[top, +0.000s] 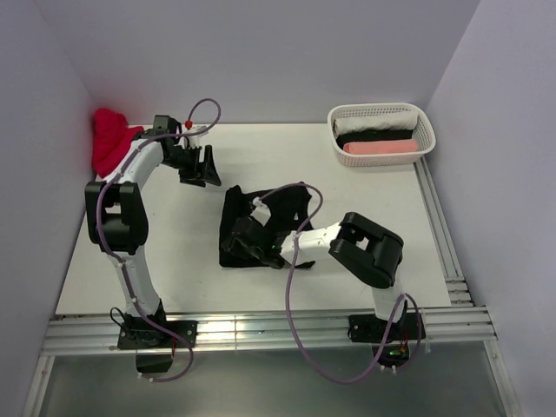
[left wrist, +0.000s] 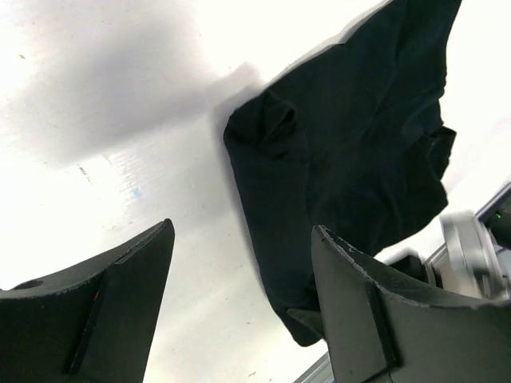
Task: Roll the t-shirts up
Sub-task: Roll the tshirt
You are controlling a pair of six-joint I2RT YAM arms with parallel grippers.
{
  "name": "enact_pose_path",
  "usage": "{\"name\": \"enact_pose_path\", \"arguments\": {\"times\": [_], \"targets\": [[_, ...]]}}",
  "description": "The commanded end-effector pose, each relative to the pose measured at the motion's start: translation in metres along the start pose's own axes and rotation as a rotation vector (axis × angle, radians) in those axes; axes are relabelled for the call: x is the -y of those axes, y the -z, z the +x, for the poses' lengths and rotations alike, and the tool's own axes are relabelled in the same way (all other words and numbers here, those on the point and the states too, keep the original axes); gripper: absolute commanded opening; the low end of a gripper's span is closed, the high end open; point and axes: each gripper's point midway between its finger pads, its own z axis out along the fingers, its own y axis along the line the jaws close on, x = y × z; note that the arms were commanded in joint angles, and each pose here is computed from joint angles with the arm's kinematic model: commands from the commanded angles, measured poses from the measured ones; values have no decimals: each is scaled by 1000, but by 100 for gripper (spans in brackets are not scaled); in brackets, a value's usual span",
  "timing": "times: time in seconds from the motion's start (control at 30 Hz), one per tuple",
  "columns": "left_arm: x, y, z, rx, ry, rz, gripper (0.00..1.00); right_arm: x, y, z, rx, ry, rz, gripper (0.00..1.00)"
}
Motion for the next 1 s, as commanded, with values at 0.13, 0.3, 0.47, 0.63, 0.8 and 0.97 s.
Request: {"name": "enact_pose_path", "arguments": {"times": [0.13,0.3,0.47,0.63,0.8,0.97], "targets": [[6,1,20,-19,-44,110,73,-47,10,-5,-75,-285,-432,33],[5,-17,37,-57,-49,178,73,-39,10,2,-103,-362,-480,33],[-1,-37,45,-78,-55,173,72,-21,16,3,-91,-443,-489,32],[4,-55,49,-99,-62,176,70,-2,19,4,-74,-519,-469,31],[12,-64,47,-94,-70,164,65,9,23,2,-62,-623,-477,31],[1,-72,43,-95,-20,14,52,19,17,7,-61,-615,-383,41]]}}
